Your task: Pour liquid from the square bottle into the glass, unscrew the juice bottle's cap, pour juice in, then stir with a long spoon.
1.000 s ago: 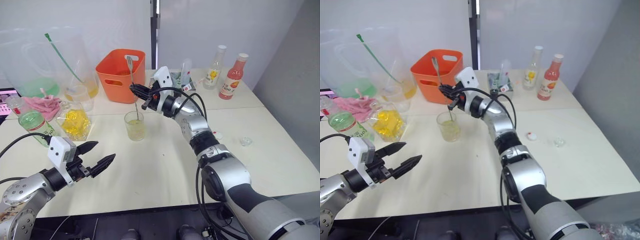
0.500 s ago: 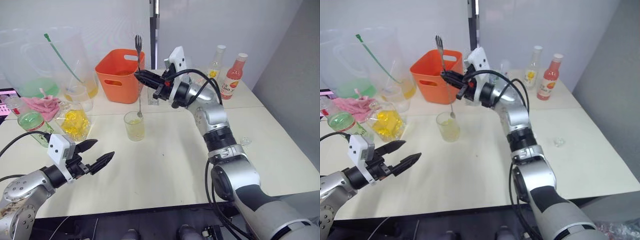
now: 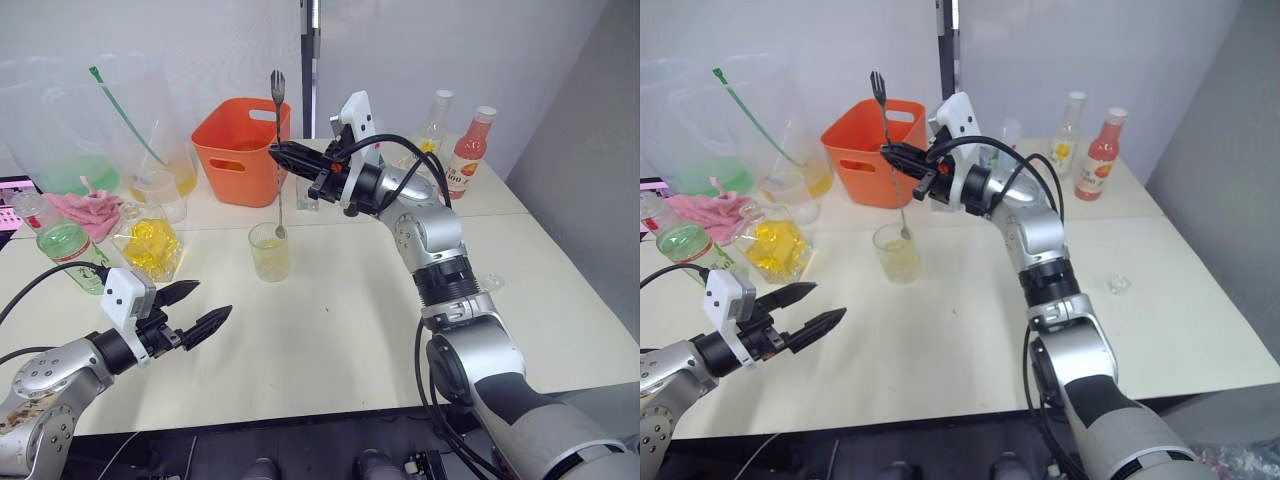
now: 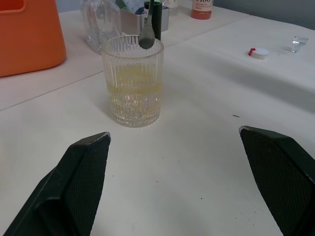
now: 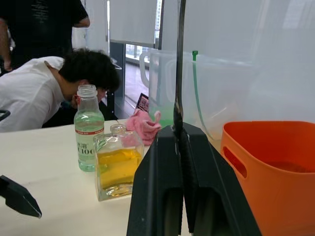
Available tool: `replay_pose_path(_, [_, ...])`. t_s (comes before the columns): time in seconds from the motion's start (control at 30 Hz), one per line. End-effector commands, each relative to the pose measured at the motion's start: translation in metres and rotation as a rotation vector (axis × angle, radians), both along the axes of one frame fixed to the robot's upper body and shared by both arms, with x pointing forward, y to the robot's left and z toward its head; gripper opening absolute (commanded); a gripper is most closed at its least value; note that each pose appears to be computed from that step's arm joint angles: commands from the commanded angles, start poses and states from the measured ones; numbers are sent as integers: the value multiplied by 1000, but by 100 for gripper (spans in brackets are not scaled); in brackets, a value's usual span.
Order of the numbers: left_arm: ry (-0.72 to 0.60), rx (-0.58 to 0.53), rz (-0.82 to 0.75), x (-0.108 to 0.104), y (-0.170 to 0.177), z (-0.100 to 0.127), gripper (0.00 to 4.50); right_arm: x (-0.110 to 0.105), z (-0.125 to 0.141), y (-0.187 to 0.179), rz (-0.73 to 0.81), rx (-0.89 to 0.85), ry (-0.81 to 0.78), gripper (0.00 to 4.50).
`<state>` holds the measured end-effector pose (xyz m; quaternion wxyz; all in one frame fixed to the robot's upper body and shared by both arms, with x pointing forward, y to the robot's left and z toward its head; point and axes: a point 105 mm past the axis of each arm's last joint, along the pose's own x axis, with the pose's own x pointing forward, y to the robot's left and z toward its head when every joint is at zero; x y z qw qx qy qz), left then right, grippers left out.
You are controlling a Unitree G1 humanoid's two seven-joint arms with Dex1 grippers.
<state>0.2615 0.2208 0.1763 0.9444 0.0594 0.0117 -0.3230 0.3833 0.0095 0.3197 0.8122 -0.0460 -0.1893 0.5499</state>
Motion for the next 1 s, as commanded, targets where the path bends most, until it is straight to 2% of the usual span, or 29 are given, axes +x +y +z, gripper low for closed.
replay_pose_path(0.03, [-73, 24, 4, 1, 6, 17, 444, -7, 12, -3, 7, 18, -41, 0])
replay_pose_path(0.2, [-76, 25, -16, 4, 3, 20, 444, -11, 24, -6, 18, 57, -48, 0])
replay_pose_path(0.4, [-85, 25, -42, 7, 2, 24, 444, -22, 63, -20, 74, 227, -10, 0])
replay_pose_path(0.5, [-98, 27, -53, 9, -1, 29, 444, -20, 76, -32, 56, 263, 31, 0])
replay_pose_path(0.63, [-111, 32, -73, 9, -4, 35, 444, -10, 75, -55, -18, 240, 142, 0])
replay_pose_path(0.73, [-76, 18, -153, -1, -9, 40, 444, -16, 47, -70, -44, -1, 237, 0])
replay_pose_path(0.8, [-51, 14, -191, -8, -11, 42, 444, -15, 33, -79, -92, -70, 351, 0])
replay_pose_path(0.9, [-38, 28, -196, -12, -9, 43, 444, -11, 9, -97, -255, -246, 367, 0])
replay_pose_path(0.97, [-43, 36, -185, -11, -8, 44, 444, -14, -3, -104, -283, -322, 403, 0])
replay_pose_path(1.0, [-44, 36, -182, -12, -7, 44, 444, -15, -15, -109, -304, -386, 488, 0])
